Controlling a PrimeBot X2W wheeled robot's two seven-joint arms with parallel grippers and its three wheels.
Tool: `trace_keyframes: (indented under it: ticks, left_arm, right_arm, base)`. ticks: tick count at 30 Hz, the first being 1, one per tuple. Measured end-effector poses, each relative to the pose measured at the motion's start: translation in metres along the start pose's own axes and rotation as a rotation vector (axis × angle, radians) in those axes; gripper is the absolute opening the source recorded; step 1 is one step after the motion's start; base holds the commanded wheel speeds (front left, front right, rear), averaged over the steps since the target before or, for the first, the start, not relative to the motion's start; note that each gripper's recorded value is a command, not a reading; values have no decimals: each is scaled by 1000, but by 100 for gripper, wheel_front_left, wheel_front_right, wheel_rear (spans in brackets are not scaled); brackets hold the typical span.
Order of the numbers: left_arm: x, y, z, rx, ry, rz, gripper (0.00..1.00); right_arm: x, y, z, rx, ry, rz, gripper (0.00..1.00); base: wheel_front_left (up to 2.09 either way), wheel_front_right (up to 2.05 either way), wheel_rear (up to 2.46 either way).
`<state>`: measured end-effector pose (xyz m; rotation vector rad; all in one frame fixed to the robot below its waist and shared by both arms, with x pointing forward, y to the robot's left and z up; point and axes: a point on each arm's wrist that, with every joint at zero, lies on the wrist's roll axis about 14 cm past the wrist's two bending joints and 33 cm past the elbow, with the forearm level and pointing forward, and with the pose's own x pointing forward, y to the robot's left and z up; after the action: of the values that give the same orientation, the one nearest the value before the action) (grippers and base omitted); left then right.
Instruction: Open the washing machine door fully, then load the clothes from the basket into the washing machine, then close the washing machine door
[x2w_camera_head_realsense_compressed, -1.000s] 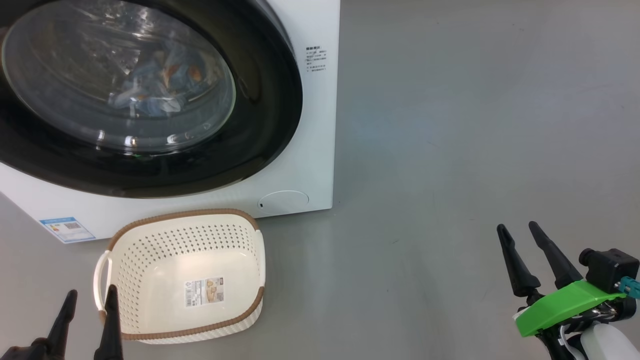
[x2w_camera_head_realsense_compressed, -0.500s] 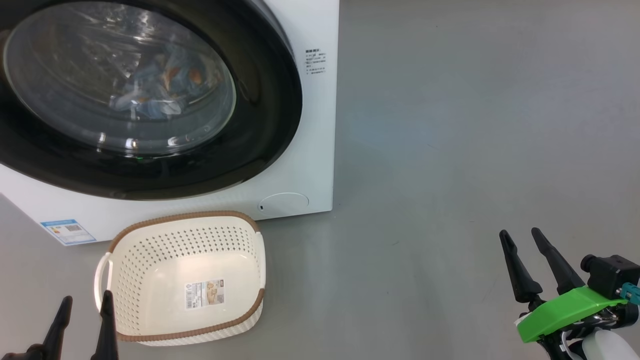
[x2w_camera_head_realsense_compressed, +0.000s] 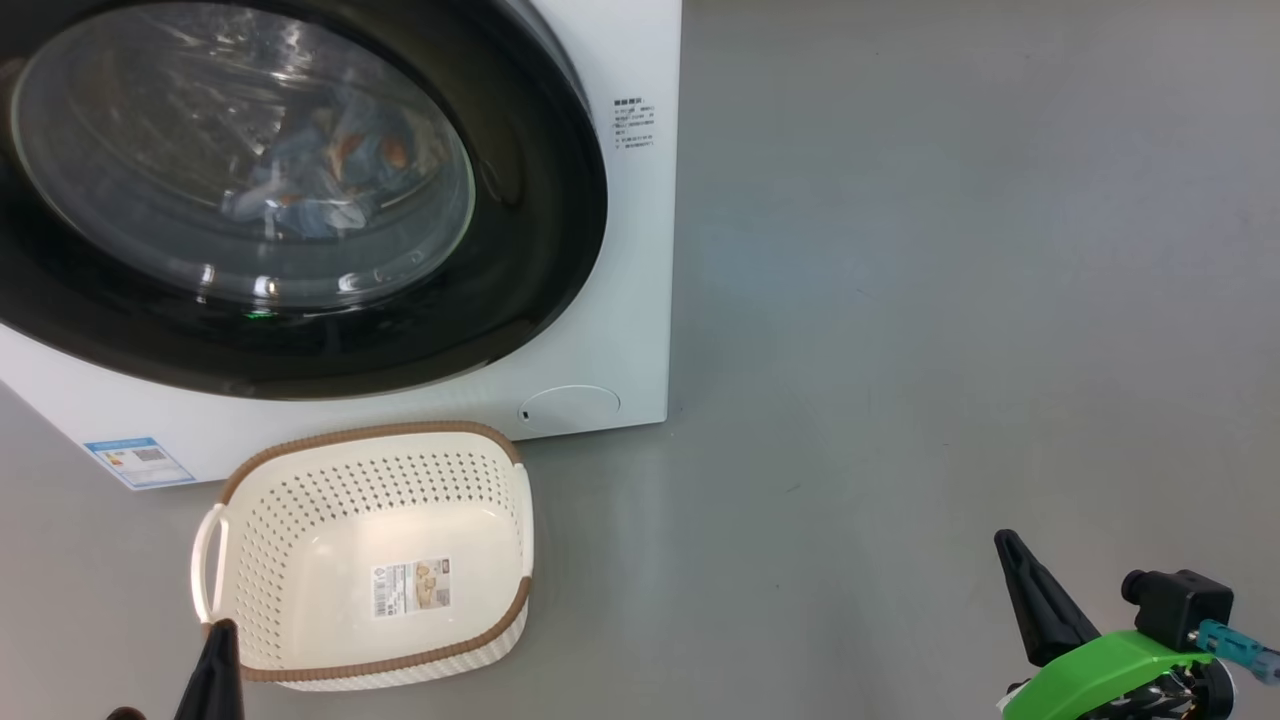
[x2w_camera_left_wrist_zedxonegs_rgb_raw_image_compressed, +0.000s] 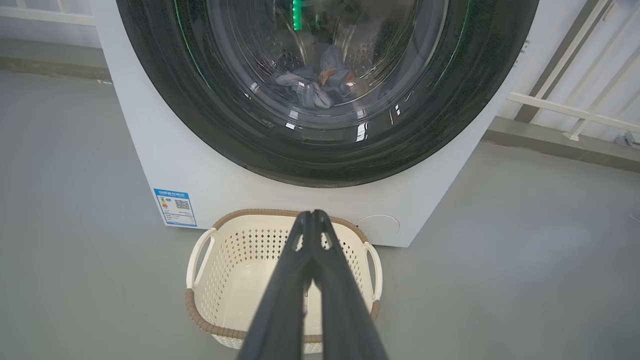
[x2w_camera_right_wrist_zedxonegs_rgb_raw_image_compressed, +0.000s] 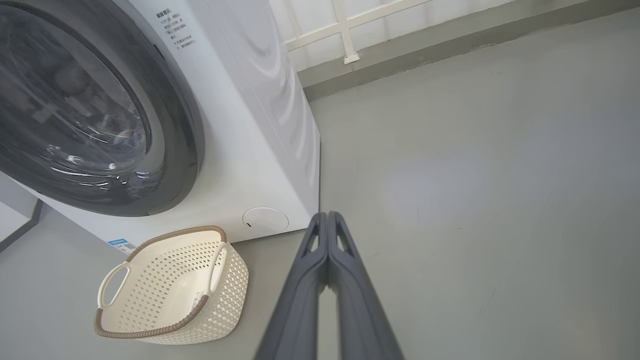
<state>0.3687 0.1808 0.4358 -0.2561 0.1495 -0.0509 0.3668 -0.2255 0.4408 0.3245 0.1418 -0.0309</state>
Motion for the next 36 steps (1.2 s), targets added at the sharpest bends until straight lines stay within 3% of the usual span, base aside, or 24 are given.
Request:
trace_keyframes:
  ticks: [36]
  left_arm:
    - [-6,11,1,-371,11,84,0]
  right_arm:
    - [7,3,14,353,-30,-42,0]
  base:
    - [0,0,0]
